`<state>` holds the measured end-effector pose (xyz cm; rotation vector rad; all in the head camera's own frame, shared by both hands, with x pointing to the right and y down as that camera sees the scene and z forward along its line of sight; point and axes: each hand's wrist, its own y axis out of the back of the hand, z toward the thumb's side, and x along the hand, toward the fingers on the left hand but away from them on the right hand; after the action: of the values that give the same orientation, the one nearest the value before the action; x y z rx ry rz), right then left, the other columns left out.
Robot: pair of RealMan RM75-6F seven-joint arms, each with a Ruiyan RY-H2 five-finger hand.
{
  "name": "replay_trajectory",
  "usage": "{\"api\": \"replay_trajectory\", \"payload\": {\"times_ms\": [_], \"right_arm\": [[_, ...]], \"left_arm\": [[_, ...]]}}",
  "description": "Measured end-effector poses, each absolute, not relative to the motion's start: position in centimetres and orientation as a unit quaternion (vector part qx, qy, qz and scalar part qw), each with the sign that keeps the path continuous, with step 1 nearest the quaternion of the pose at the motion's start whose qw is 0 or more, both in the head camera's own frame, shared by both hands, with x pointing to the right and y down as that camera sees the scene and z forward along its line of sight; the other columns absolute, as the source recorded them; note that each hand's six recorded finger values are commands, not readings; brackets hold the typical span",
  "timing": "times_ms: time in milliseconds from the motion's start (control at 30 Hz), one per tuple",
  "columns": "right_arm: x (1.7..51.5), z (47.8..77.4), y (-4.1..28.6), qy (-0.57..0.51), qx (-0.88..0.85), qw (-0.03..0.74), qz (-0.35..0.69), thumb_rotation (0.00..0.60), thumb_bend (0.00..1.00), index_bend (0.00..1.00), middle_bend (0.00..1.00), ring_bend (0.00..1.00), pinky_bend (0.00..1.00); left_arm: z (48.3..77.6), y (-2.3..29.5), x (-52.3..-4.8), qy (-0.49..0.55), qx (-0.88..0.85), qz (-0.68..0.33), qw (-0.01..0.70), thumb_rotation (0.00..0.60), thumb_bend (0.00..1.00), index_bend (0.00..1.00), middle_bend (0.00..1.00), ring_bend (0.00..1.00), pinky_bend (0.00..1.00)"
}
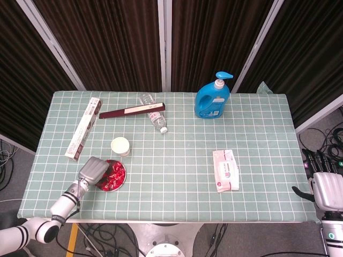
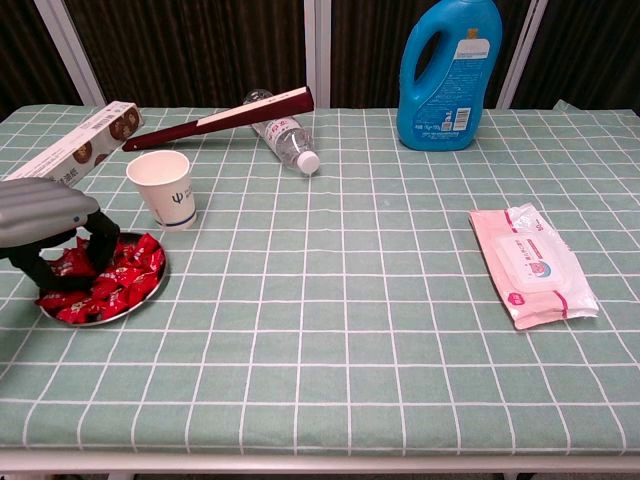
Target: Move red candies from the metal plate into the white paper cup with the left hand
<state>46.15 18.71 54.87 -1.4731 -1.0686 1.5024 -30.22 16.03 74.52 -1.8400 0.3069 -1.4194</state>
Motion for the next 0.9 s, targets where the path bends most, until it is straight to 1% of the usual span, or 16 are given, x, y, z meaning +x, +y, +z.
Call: {"api": "replay_trajectory", "payload": {"times_ms": [167, 333, 533, 733, 900], "right_arm": [[46.3, 54.8, 18.8, -0.421, -0.577, 0.380, 0.588, 0.600, 0.01, 0.00, 0.10, 0.00, 0.15], [46.4, 54.7, 18.9, -0.424, -0.577, 0.379, 0.587, 0.600, 0.01, 0.00, 0.10, 0.00, 0.15], [46.4, 54.6, 18.8, -0.423, -0.579, 0.380, 0.584, 0.600, 0.01, 0.00, 0.10, 0.00, 0.16], [46.6, 54.6, 18.8, -0.423, -0.578, 0.379, 0.586, 0.600, 0.01, 0.00, 0.10, 0.00, 0.16], [46.9, 54.6, 18.9, -0.426, -0.576, 0.376, 0.588, 0.600, 0.01, 0.00, 0.10, 0.00, 0.17]], "left_arm": [[74.8, 15.8, -30.3, 0.130, -0.726, -0.554, 0.386, 0.600, 0.45, 0.72, 0.78, 0.95, 1.00], [74.3, 15.6, -29.9, 0.137, -0.731, -0.540, 0.394, 0.600, 0.47, 0.75, 0.81, 0.96, 1.00], [72.4, 14.5, -28.3, 0.155, -0.743, -0.511, 0.405, 0.600, 0.49, 0.76, 0.82, 0.96, 1.00], [70.3, 11.1, -25.9, 0.194, -0.749, -0.475, 0.419, 0.600, 0.49, 0.76, 0.81, 0.96, 1.00], [69.7, 7.9, -23.9, 0.226, -0.750, -0.455, 0.424, 0.600, 0.48, 0.74, 0.79, 0.96, 1.00]]}}
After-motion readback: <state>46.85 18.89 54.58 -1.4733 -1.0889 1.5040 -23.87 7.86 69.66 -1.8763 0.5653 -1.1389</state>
